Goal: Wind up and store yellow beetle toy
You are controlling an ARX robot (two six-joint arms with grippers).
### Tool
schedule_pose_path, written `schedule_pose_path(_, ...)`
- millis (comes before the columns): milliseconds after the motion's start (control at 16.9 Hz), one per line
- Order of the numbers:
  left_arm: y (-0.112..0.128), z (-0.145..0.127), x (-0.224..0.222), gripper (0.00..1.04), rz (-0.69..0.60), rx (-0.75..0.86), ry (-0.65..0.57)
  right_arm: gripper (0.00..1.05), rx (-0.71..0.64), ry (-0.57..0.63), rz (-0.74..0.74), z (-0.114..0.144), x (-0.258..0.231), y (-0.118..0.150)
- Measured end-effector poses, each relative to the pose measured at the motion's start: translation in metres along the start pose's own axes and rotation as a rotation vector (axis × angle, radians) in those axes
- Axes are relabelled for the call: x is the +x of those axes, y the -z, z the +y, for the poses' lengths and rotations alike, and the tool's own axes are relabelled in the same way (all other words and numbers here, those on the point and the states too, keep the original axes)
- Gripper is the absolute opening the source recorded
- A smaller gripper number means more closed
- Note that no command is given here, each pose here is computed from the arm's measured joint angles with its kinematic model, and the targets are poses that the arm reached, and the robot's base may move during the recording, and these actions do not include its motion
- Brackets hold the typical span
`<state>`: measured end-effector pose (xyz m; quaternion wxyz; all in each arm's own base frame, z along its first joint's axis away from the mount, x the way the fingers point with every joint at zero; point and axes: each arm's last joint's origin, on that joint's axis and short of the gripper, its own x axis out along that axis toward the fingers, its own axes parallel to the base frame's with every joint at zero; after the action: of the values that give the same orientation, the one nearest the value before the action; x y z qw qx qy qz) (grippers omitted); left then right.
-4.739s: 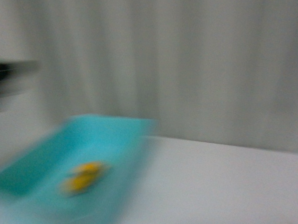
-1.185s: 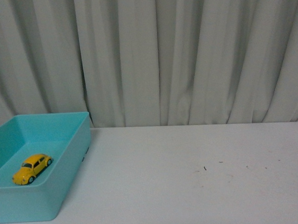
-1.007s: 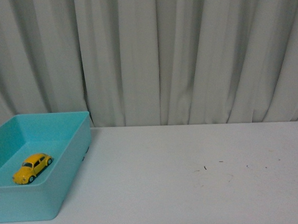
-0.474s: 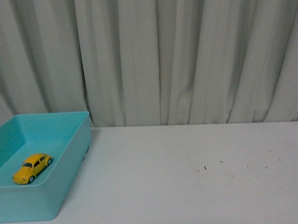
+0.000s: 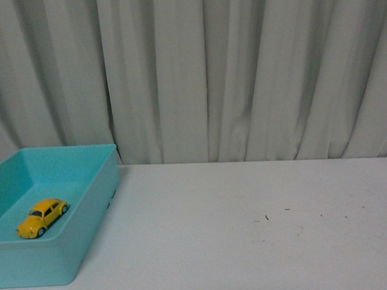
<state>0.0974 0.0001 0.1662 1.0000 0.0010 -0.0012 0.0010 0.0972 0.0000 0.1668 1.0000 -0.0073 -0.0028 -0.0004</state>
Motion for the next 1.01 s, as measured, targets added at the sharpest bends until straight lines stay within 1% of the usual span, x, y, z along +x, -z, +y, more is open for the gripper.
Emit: schedule_pose_path(1007, 0.0000, 0.0000, 0.0000, 0.98, 0.000, -0.002, 0.000, 0.98, 0.001, 0.000, 0.000, 0.0000, 0.0000, 0.0001)
